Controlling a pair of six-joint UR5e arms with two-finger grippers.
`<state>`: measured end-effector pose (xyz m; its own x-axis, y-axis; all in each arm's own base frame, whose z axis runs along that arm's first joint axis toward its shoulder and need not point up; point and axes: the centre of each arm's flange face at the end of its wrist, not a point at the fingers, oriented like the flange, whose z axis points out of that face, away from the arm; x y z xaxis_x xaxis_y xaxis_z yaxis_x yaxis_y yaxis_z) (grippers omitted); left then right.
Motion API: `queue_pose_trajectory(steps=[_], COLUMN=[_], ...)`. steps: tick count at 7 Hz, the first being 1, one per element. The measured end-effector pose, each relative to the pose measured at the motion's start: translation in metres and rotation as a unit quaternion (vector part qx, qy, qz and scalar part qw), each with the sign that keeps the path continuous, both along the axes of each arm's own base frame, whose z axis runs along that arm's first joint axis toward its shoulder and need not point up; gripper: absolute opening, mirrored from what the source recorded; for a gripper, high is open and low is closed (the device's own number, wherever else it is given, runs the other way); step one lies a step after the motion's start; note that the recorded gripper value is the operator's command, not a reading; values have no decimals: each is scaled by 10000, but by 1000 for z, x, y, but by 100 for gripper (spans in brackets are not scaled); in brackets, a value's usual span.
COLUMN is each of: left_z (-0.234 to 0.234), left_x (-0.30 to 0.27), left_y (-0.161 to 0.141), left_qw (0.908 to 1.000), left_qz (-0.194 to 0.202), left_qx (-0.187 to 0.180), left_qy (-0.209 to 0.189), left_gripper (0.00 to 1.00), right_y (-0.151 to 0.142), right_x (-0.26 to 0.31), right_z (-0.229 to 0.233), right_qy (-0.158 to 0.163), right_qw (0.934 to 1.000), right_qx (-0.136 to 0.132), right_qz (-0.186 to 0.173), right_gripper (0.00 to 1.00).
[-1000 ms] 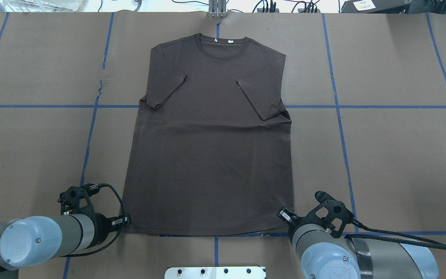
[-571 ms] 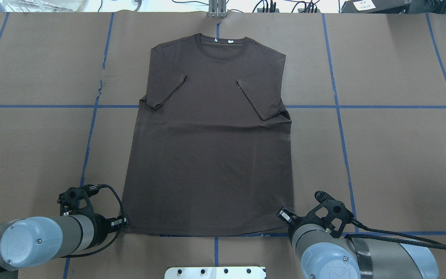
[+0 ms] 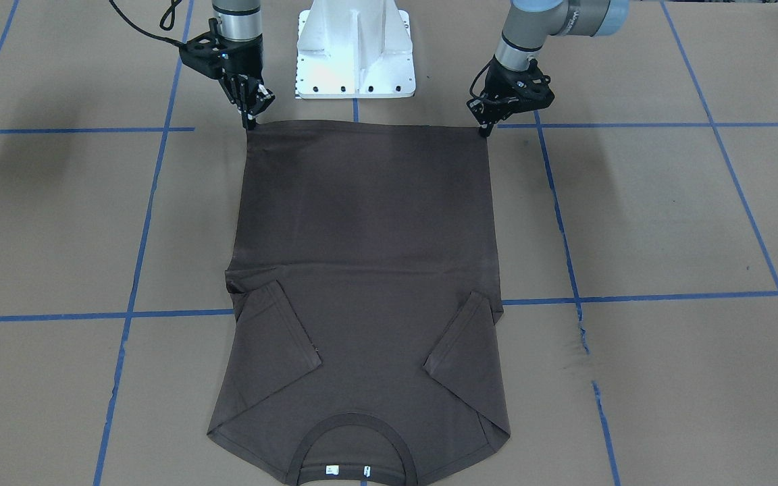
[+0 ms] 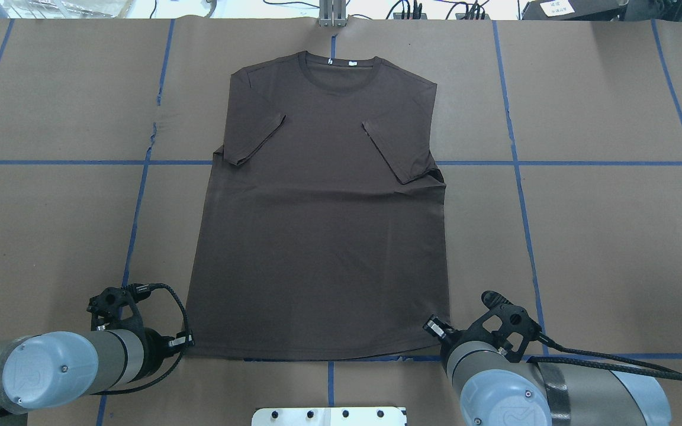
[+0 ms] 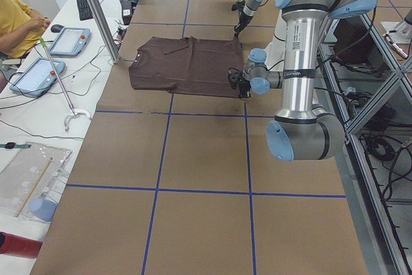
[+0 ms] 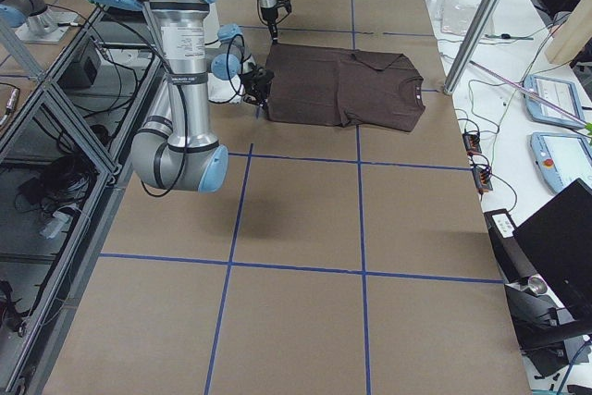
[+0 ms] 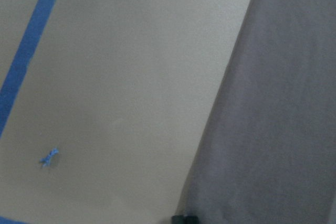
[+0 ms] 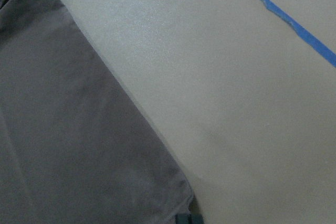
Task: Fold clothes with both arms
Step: 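Lower the left gripper to the other hem corner and grasp both hem corners, then lift both hem corners and fold them toward the collar with both grippers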
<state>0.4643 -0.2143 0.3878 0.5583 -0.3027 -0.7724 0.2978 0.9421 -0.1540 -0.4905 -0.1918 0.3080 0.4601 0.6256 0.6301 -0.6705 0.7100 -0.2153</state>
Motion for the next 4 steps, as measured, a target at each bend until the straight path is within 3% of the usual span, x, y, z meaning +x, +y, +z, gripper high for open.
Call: queue_pose_trajectory(steps=[2, 4], left_z=[-28, -80], left_x=[-7, -45], left_y=[10, 24], left_qw=[9993, 9929], left_qz=[84, 3], left_qx=[-229, -861], left_qy=[283, 819], left_gripper=[0, 0], right_y=[4, 28], right_x=[9, 33], right_z=[-5, -27], right_qy=[1, 131], right_qw=[10000, 9995], right_qx=[1, -13], right_qz=[-33, -277], right_gripper=[0, 0])
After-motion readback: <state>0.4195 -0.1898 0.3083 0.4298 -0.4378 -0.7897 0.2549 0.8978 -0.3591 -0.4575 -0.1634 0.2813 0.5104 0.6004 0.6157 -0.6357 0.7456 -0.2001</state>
